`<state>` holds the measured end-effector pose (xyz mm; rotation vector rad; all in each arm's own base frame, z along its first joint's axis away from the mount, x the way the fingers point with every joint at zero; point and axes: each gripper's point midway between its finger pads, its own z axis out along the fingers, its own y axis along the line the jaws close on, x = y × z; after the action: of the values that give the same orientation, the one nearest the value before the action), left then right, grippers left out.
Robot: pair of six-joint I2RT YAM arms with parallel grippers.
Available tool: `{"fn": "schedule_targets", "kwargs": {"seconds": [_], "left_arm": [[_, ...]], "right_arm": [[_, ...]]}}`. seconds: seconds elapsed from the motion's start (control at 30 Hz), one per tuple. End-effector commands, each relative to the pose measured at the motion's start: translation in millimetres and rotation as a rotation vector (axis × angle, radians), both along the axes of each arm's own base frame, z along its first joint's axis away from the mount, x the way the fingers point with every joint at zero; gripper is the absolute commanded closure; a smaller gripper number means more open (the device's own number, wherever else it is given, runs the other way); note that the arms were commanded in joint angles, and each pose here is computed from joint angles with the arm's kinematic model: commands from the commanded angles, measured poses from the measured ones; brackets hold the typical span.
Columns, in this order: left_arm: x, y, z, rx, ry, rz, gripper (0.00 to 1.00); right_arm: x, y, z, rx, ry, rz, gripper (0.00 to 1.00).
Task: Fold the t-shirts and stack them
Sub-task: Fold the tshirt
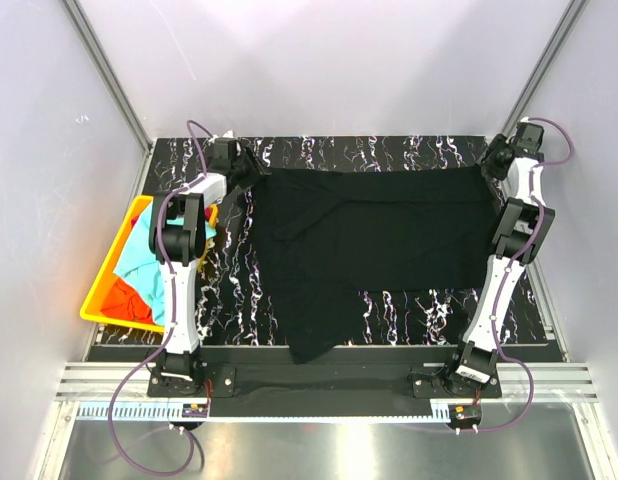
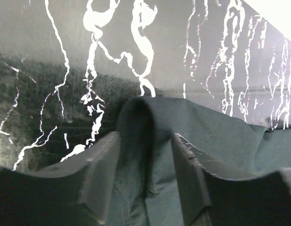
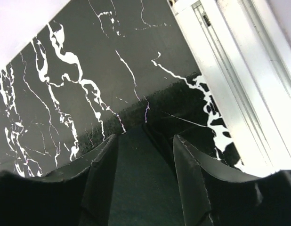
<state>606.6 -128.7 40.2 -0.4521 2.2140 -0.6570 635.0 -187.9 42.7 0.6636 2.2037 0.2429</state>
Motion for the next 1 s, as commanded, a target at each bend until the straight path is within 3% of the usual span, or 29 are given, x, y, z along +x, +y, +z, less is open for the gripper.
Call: {"fn": "schedule_targets", "kwargs": {"seconds": [0.0,0.3,0.37,0.47,0.5,0.6,0.67,0.77,0.87,0.9,0.97], "left_arm": [[16.5,-3.1,23.4,-0.071,-0.065,0.008,0.5],[21.0,16.9,16.1,-0.112,-0.055,0.067,0.64],[22.0,18.3,13.3,-0.126,-0.049,0.074,0.73],[24.9,20.9,9.1,-0.154,-0.043,0.091,0.79],[25.9,21.7,7.5,-0.159,-0.04,0.096,0.81],[29.5,20.8,8.9,-0.173,-0.044,0.095,0.95],[32.4,20.6,12.3,-0.174,-0.056,0.094,1.0],[35.5,20.5,17.4,-0.189,-0.066,0.079,1.0],[34.2,17.3,31.9,-0.218,-0.101,0.024,0.8],[33.8,15.9,42.3,-0.23,-0.125,0.011,0.67],[33.7,12.8,54.0,-0.254,-0.172,-0.009,0.57]], "right_arm": [[8.6,12.8,4.4,0.045,-0.025,0.02,0.44],[6.7,11.4,-18.3,0.032,0.025,-0.031,0.45],[9.3,9.2,-17.1,0.035,0.016,-0.042,0.47],[12.9,7.6,-15.1,0.037,0.005,-0.053,0.57],[13.8,7.4,-15.3,0.04,0.002,-0.056,0.66],[13.9,4.5,-15.7,0.04,0.004,-0.082,0.82],[13.6,-0.9,-15.6,0.035,0.005,-0.11,0.86],[15.2,-2.8,-14.0,0.034,-0.003,-0.115,0.89],[15.7,-1.3,-14.1,0.04,-0.004,-0.108,0.89],[15.6,-0.7,-15.0,0.043,-0.004,-0.106,0.89],[15.6,0.1,-14.5,0.044,-0.004,-0.101,0.89]]}}
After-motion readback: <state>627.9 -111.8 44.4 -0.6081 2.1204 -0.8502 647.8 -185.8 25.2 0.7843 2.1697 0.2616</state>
